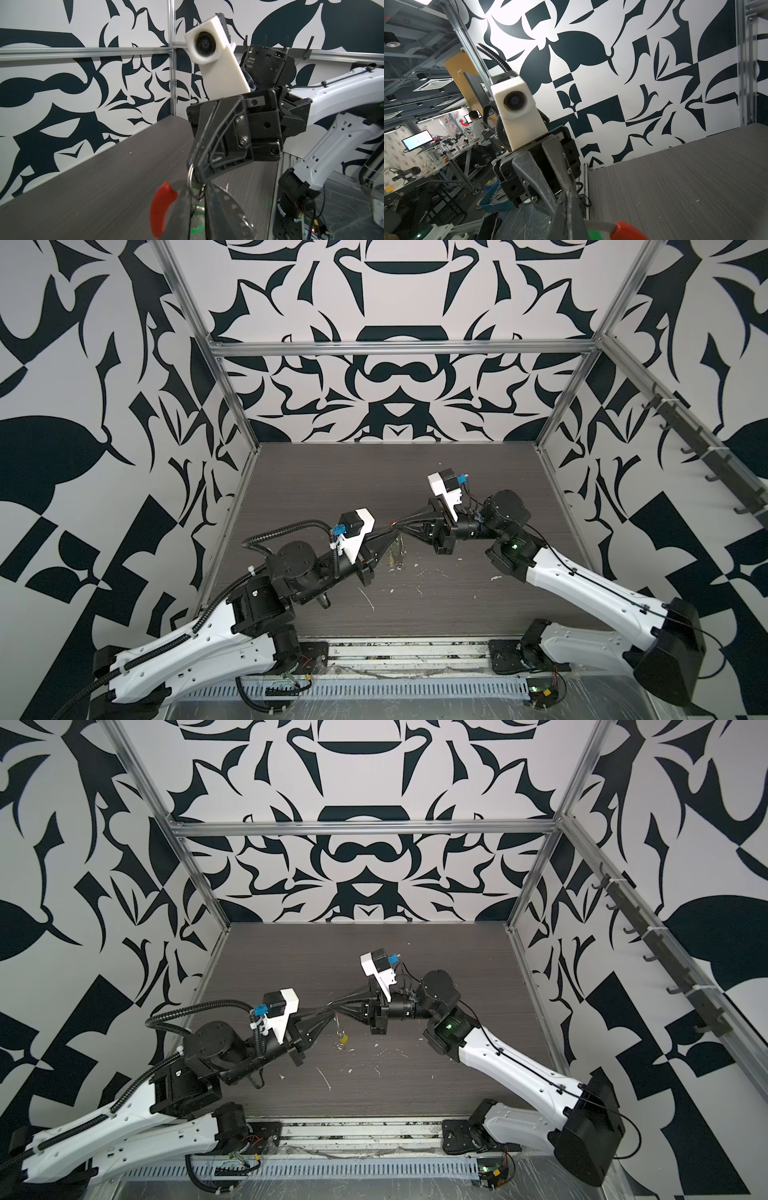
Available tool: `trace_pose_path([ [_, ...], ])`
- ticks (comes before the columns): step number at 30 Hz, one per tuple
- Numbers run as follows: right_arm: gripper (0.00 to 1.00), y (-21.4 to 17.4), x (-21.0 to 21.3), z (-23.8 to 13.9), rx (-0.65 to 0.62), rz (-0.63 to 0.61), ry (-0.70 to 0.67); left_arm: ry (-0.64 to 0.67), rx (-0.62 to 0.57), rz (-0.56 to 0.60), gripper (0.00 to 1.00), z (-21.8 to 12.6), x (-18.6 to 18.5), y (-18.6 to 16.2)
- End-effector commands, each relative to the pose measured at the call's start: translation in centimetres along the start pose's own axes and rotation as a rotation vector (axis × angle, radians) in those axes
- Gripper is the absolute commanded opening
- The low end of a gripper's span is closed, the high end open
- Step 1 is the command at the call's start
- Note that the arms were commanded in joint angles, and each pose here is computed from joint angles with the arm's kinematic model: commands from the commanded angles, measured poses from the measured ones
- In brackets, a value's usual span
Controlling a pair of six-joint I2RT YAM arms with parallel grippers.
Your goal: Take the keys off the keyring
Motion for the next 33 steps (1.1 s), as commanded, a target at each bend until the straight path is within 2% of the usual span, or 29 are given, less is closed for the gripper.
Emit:
trace_pose_path([
  [1, 0.00, 0.5, 1.6, 0.1, 0.004, -0.041, 0.076, 0.028, -0.083, -0.002, 0.09, -0.2, 0.4, 2.1],
  [10, 0.00, 0.4, 1.4, 0.2, 0.011, -0.022, 0.083, 0.021, -0.096, 0.000, 0.07, -0.1, 0.4, 2.4],
  [12, 0.00, 0.4, 1.3, 0.2, 0.010, -0.017, 0.080, 0.020, -0.097, 0.000, 0.00, 0.0, 0.4, 2.4],
  [18, 0.01, 0.2, 1.0, 0.2, 0.010, 0.012, 0.069, 0.038, -0.063, -0.009, 0.00, 0.1, 0.6, 2.6],
  [24, 0.30, -0.5, 0.5, -0.4, 0.016, 0.048, -0.042, 0.088, 0.077, -0.027, 0.00, 0.6, 1.1, 2.6],
  [30, 0.39, -1.7, 0.7, -2.0, 0.005, 0.031, -0.145, 0.159, 0.270, -0.048, 0.00, 1.3, 1.6, 2.0],
  [33, 0.45, -2.2, 0.8, -2.8, -0.002, 0.033, -0.207, 0.181, 0.317, -0.060, 0.00, 1.3, 1.8, 1.7],
])
Point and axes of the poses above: each gripper's point midway between its finger pads, its own z axis out along the fingers, its own x axis along the line the jaws close on, y = z × x, the point moved 7 cm from there along -z, back along the fingers, and after that the axes turned 4 degrees about z, right-handed, at the moved point
